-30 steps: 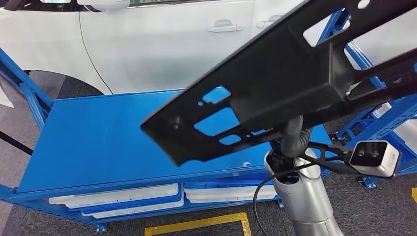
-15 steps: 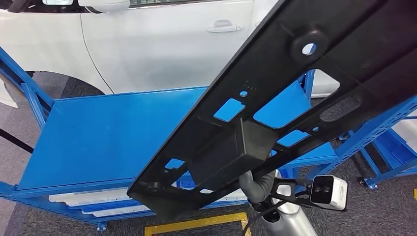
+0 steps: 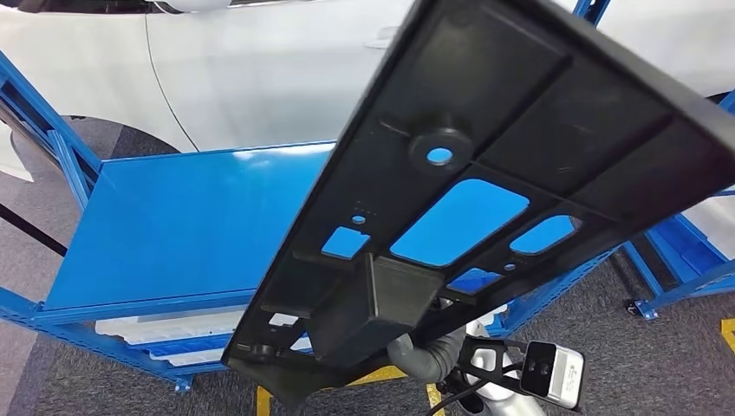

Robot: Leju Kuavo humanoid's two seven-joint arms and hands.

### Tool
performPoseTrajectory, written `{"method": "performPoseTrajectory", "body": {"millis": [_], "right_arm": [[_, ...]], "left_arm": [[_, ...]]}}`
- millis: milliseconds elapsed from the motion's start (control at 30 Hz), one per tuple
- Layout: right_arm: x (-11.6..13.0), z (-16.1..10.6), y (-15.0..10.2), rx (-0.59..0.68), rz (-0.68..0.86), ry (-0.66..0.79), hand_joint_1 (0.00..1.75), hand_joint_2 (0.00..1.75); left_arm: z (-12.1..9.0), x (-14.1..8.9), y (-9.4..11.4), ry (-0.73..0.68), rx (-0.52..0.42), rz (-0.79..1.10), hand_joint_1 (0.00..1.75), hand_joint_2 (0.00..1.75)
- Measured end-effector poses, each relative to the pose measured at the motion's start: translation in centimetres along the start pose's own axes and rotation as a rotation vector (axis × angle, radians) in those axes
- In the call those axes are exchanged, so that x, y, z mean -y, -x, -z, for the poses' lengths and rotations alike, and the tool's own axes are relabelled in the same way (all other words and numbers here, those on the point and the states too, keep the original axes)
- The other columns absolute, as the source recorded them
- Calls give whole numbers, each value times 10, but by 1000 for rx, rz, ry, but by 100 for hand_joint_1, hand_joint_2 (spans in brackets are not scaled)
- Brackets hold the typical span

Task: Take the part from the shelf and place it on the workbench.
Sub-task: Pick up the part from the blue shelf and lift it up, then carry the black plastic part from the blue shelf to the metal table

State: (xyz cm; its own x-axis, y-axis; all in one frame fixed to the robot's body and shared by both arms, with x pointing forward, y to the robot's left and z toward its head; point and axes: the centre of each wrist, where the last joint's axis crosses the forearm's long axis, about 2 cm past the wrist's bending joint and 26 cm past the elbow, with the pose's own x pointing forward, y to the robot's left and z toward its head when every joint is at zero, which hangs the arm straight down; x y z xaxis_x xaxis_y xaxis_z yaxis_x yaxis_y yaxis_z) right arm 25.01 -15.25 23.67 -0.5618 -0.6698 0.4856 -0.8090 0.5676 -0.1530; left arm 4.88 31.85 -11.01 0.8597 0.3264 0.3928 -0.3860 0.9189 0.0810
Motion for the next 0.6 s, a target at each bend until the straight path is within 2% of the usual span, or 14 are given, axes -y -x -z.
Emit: {"method": "performPoseTrajectory", "body": {"millis": [600], "right_arm": [[-7, 3, -24, 58, -72, 9, 175, 175]], "left_arm": [[1, -1, -3, -2, -37, 62, 0, 175]]}}
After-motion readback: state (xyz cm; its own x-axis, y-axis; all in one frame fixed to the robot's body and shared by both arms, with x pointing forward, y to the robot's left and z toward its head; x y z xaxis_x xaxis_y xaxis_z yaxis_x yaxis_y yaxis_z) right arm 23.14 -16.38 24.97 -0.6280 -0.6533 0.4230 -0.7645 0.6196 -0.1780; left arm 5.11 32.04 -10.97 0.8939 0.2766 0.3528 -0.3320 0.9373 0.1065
